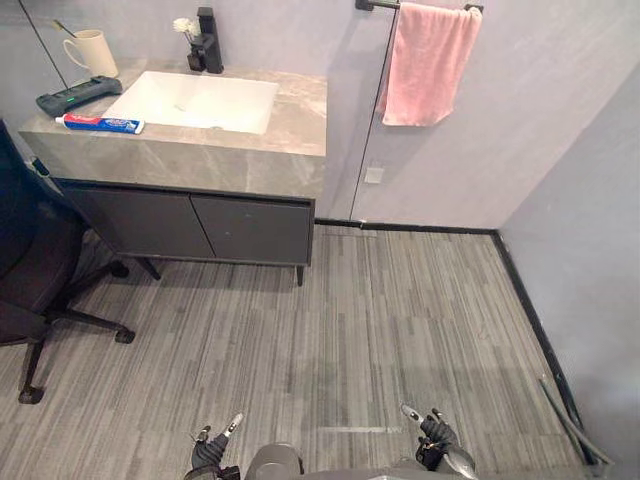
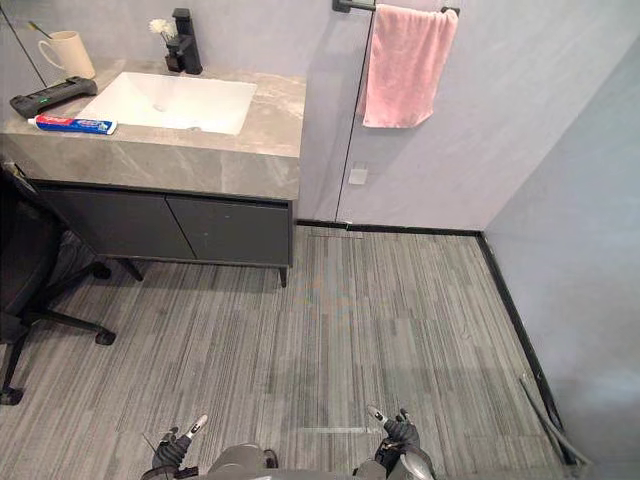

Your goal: Pick up the laundry basket with both hands and put the clothes into the washing machine.

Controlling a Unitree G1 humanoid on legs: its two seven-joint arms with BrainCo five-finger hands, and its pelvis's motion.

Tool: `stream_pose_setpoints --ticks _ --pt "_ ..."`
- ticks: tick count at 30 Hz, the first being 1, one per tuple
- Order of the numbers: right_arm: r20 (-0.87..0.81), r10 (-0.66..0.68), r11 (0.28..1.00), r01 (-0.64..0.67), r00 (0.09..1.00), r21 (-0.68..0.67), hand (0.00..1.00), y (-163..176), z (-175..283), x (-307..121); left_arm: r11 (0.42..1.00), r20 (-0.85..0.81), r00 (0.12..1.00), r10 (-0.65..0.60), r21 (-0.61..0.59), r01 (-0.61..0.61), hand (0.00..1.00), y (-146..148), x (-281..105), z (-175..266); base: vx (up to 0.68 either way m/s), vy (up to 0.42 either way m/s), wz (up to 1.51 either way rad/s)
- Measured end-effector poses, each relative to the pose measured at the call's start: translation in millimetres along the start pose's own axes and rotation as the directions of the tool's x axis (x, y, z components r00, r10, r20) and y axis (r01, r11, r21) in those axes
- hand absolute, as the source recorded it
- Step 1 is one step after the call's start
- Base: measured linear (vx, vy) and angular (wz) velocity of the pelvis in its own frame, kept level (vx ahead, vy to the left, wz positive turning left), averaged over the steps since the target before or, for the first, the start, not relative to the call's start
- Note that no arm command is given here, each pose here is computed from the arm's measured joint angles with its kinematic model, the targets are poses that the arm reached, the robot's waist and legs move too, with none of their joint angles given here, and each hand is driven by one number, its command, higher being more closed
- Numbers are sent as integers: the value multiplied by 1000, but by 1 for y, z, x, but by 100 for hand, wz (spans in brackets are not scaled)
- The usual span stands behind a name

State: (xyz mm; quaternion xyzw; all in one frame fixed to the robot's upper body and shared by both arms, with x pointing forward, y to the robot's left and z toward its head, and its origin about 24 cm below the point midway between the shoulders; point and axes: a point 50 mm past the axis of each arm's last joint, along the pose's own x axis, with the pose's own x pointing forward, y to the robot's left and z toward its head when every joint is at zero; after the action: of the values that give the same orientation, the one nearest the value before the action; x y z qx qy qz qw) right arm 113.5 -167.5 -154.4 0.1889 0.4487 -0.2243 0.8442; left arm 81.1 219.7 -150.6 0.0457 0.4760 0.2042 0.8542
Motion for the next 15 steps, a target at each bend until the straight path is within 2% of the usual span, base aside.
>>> stream_pose_setpoints --ticks 2,8,15 --pt "-54 -15 1000 14 998 -25 0 -5 -13 -1 1000 -15 1000 12 8 -12 0 7 1 -4 111 -225 10" --pt "-69 -31 990 21 997 -141 0 -17 -14 -1 999 -86 996 -9 -52 4 0 -2 -5 -21 83 -177 -8" --pt "-95 -67 973 44 993 -227 0 -34 -17 -1 995 -97 995 -19 -104 9 0 1 -5 -24 -22 -36 2"
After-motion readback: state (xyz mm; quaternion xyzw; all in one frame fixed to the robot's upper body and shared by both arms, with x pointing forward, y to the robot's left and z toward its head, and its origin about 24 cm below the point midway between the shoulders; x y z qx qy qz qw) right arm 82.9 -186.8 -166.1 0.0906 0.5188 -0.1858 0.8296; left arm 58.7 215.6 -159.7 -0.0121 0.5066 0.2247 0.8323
